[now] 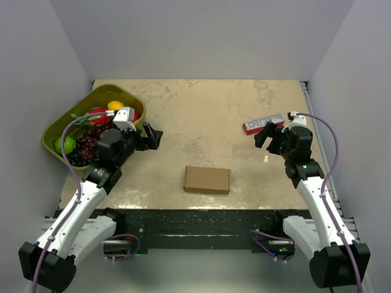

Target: Fold the paper box

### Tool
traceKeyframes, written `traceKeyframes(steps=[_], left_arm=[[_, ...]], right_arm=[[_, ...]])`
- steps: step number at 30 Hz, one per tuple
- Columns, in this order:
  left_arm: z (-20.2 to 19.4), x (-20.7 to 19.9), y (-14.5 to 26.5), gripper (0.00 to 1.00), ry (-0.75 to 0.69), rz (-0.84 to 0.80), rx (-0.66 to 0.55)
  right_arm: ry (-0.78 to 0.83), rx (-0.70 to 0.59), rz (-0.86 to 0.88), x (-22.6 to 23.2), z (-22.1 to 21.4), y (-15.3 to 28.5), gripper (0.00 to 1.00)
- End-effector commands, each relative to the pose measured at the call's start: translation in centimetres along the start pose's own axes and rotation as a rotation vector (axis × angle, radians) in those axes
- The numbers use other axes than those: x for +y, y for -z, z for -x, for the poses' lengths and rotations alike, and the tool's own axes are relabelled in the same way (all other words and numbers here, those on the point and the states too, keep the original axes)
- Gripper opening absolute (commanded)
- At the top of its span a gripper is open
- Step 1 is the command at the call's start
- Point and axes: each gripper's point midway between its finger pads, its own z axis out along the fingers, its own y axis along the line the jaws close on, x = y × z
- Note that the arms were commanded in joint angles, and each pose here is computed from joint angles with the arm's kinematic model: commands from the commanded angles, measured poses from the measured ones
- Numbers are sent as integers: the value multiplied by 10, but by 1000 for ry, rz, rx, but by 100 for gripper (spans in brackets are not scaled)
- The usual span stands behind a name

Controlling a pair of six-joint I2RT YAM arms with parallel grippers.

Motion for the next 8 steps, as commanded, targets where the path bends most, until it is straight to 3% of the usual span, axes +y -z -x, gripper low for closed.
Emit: traceKeyframes(steps=[1,8], left_arm=[[11,8,11,100,-77,66,58],[17,10,17,100,-90,80,20]], right_arm=[[38,-131,18,7,33,14,99],[44,-135,10,5,34,14,99]])
